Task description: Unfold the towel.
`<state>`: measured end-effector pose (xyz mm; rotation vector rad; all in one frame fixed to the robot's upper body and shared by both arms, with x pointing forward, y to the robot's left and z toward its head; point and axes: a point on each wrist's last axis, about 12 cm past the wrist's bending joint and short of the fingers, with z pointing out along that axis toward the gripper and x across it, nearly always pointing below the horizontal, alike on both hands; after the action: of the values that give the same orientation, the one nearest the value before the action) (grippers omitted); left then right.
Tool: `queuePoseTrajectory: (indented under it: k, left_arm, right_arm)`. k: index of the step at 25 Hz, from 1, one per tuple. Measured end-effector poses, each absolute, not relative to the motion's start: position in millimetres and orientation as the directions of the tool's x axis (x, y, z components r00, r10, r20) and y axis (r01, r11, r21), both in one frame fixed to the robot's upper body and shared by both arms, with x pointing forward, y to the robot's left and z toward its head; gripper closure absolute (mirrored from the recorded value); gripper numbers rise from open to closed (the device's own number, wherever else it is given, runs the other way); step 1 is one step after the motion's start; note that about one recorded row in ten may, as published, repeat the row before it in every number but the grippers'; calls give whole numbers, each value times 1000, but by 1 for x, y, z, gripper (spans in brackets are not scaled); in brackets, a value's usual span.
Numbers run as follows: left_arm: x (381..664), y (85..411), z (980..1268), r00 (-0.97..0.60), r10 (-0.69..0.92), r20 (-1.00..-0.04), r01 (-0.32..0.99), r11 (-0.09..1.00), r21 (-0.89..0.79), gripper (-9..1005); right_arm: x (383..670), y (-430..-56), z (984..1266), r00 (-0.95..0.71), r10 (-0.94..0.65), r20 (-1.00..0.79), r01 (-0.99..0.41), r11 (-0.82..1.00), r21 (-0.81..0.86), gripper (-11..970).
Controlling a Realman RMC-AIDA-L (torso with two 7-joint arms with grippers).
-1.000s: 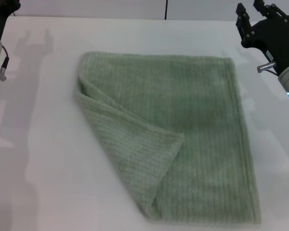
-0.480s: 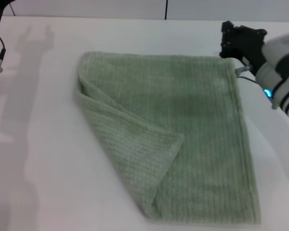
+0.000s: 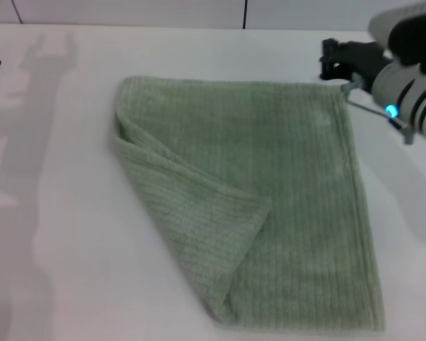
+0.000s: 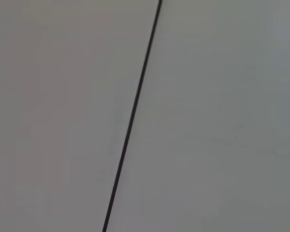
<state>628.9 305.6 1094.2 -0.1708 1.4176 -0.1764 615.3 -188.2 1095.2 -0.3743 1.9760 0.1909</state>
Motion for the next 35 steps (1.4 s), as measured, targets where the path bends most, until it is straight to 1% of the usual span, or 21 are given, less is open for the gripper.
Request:
queuePoseTrajectory:
  k: [1,2,3,6,7,11,12,13,15,16,17,20,25,35]
  left_arm:
    - [629,306,1094,145,-225,-964,17,974,-225,423]
    - [628,307,1094,146,-229,-962,11,973,-230,423]
    - [628,307,1094,146,-229,-962,11,973,-230,423]
    - [628,306,1092,143,-233,-962,9,972,-234,423]
    - [627,306,1092,140,-239,-961,9,971,-240,422]
    - [627,306,1091,139,-250,-958,9,968,-251,422]
    - [626,306,1090,138,-256,-957,9,966,-257,422]
    - [625,306,1089,136,-264,-955,9,964,-265,421]
    - [625,306,1088,131,-273,-953,7,962,-274,421]
    - [625,306,1088,131,-273,-953,7,962,-274,421]
    - [625,306,1088,131,-273,-953,7,961,-275,421]
    - [624,306,1088,133,-274,-952,7,961,-276,420]
    - [626,305,1090,139,-276,-951,13,961,-277,419]
    - [628,303,1093,146,-298,-943,24,954,-298,418]
  right_arm:
    - [615,-188,1095,-385,-175,-906,-345,938,-34,942]
    - [616,-191,1111,-418,-202,-886,-353,934,-47,942]
    - [616,-191,1111,-418,-202,-886,-353,934,-47,942]
    - [614,-191,1132,-460,-273,-845,-381,920,-90,943]
    - [614,-188,1139,-471,-306,-828,-396,911,-111,943]
    - [616,-179,1153,-510,-416,-753,-443,877,-184,943]
    - [621,-174,1156,-532,-472,-703,-467,856,-221,943]
    - [621,-174,1156,-532,-472,-703,-467,856,-221,943]
    - [627,-172,1154,-552,-539,-637,-505,823,-259,943]
    - [627,-172,1154,-552,-539,-637,-505,823,-259,943]
    - [634,-173,1151,-561,-570,-600,-524,806,-276,942]
    - [640,-175,1151,-570,-586,-575,-537,796,-280,942]
    - [650,-180,1153,-597,-589,-545,-601,778,-183,942]
    - [661,-189,1157,-629,-592,-504,-631,768,-114,945]
